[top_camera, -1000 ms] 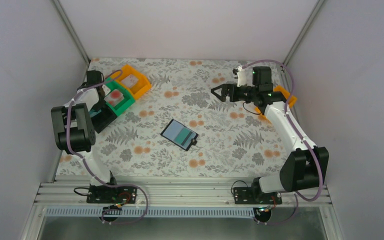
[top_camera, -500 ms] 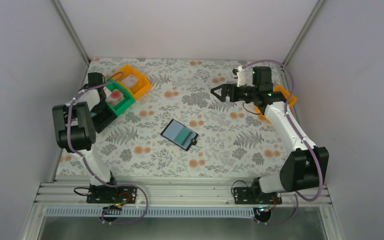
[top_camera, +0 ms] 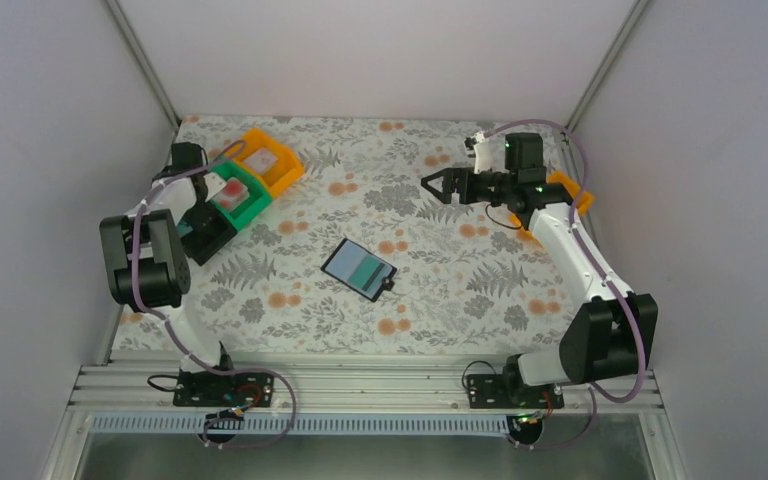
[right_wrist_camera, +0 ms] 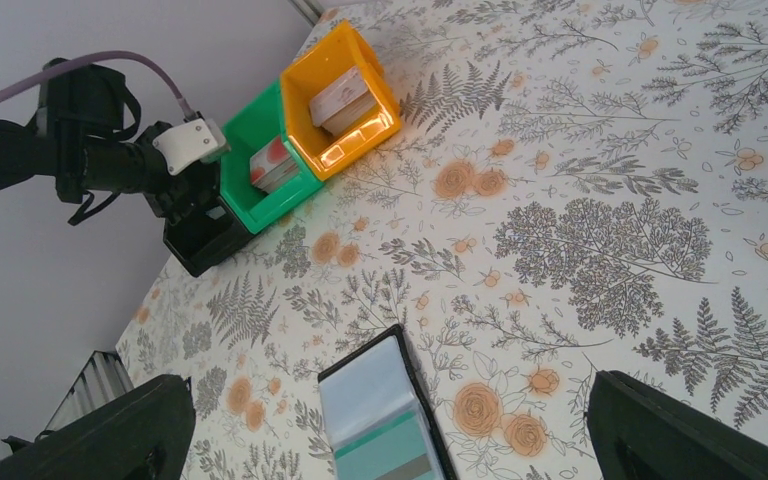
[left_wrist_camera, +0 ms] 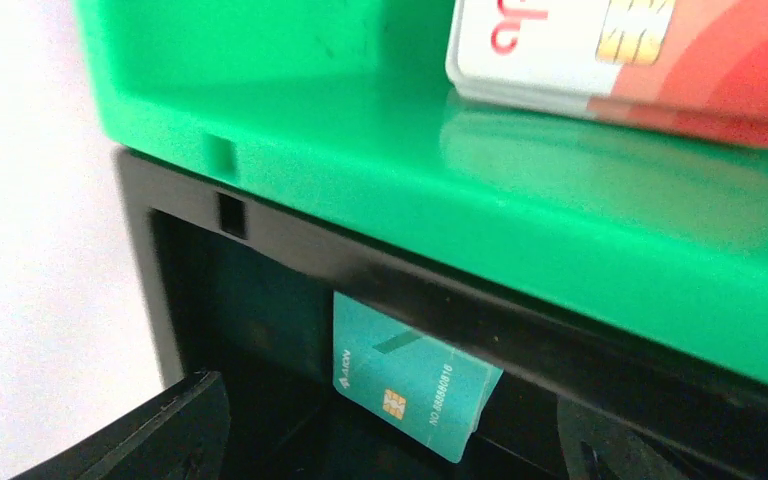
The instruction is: Take the credit cards out of the card holder
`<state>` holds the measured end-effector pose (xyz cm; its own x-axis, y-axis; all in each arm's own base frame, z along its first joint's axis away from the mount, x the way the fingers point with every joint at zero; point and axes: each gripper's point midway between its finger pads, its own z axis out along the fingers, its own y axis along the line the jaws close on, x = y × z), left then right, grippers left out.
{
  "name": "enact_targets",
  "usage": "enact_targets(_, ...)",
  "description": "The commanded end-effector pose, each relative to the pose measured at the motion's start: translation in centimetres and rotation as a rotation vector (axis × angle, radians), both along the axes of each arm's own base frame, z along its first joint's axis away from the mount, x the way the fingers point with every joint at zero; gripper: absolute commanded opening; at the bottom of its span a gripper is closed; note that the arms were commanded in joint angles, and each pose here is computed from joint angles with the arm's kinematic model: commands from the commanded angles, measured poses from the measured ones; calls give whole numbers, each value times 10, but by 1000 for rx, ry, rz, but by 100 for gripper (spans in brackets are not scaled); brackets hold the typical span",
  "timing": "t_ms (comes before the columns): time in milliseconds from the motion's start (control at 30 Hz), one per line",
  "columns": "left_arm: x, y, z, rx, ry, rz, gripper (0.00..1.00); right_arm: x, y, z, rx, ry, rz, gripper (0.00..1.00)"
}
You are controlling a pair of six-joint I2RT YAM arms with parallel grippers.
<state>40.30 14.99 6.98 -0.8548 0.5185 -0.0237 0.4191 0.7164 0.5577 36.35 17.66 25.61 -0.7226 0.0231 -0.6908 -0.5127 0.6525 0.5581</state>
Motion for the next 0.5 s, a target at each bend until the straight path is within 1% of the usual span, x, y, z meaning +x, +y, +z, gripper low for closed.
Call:
enact_targets(0,12,-11,31,-60,-81,-41,82,0,-2,9,11,-42,8,99)
enact_targets(67,13,-15,40,-84,-96,-49,82,1,-3,7,4,-40,-2,99)
enact_targets(167,17,-27,68,-144,-157,-74,82,6,-10,0,-30,-21,-50,99)
enact_targets(233,17,-44,97,-220,-218,-120,82,10,-16,-9,-60,8,-96,99)
enact_targets(300,11,-69,124,-318,-268,-199,82,9,-17,-19,-62,50,-111,99)
enact_targets(367,-1,-95,150,-400,-314,-283,84,2,-9,-29,-22,98,-84,94)
enact_targets(400,-7,-109,156,-430,-319,-307,85,-3,-3,-34,1,124,-62,92)
enact_targets(433,-13,-125,158,-455,-309,-332,85,-10,7,-42,9,153,-40,87)
enact_targets(467,-19,-143,156,-486,-284,-352,85,-18,18,-50,10,184,-21,84)
